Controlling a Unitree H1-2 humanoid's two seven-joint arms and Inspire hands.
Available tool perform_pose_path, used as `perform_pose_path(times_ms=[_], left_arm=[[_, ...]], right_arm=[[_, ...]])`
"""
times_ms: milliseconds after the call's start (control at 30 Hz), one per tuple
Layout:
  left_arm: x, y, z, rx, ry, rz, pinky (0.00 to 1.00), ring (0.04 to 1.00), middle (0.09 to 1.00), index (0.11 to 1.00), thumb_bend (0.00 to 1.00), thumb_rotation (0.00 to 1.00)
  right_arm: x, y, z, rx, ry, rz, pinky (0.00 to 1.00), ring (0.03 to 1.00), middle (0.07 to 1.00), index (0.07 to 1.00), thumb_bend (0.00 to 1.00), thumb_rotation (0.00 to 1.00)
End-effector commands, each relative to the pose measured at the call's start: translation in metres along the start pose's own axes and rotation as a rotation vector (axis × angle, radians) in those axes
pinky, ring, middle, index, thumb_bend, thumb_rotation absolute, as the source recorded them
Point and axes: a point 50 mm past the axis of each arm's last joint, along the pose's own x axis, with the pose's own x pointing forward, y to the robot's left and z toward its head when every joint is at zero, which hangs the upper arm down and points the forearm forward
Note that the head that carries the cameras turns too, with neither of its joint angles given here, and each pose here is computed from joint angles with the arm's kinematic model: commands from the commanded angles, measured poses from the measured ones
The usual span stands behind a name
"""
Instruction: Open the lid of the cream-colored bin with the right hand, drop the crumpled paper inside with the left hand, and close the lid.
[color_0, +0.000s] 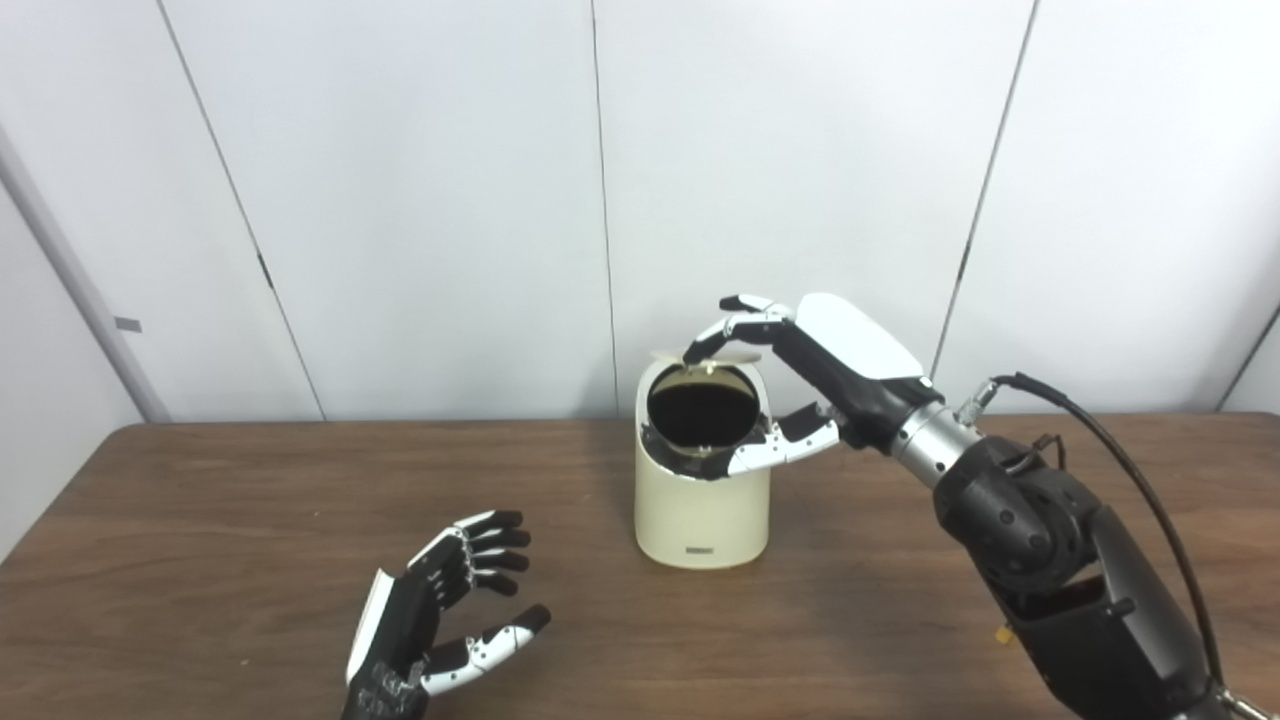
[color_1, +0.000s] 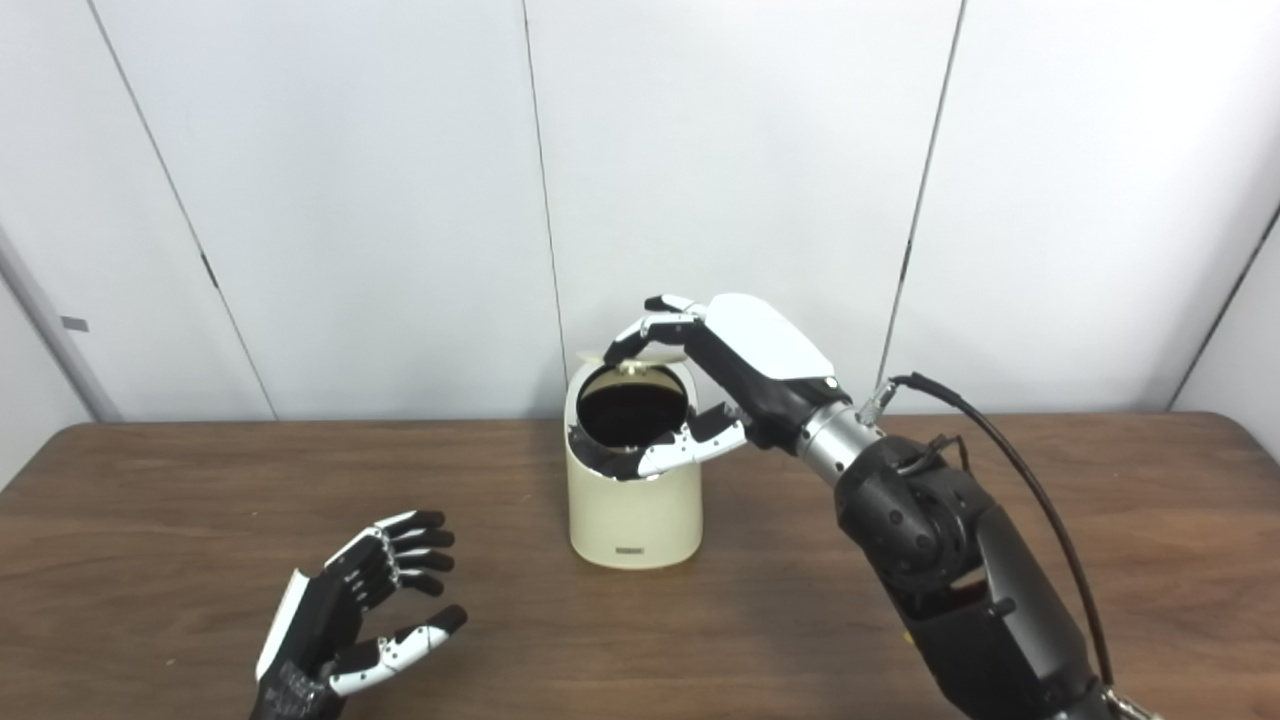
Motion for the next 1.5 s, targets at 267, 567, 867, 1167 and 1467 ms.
perform_pose_path(times_ms=[267, 567, 867, 1167, 1467], left_arm=[[-0.008, -0.006, -0.002, -0.016, 0.018, 0.008, 0.57, 0.656, 0.715, 0.752, 0.65, 0.0], [-0.007, -0.006, 0.002, -0.01, 0.02, 0.006, 0.58, 0.66, 0.714, 0.75, 0.65, 0.0], [-0.006, -0.006, 0.003, -0.009, 0.018, 0.003, 0.58, 0.661, 0.712, 0.752, 0.66, 0.0], [-0.006, -0.007, 0.005, -0.014, 0.024, 0.006, 0.6, 0.667, 0.714, 0.754, 0.66, 0.0], [-0.007, -0.008, 0.007, -0.022, 0.029, 0.004, 0.59, 0.666, 0.714, 0.75, 0.65, 0.0]], right_arm=[[-0.001, -0.012, 0.005, -0.125, -0.052, -0.013, 0.88, 0.884, 0.687, 0.678, 0.72, 0.44], [-0.005, -0.002, 0.001, -0.121, -0.042, 0.039, 0.99, 0.902, 0.688, 0.685, 0.72, 0.46], [-0.011, 0.007, 0.001, -0.14, -0.049, 0.077, 0.97, 0.892, 0.681, 0.682, 0.74, 0.42], [-0.014, 0.021, -0.002, -0.172, -0.092, 0.107, 0.93, 0.873, 0.671, 0.67, 0.74, 0.4], [-0.016, 0.028, -0.002, -0.358, -0.114, 0.156, 0.89, 0.855, 0.658, 0.667, 0.78, 0.4]])
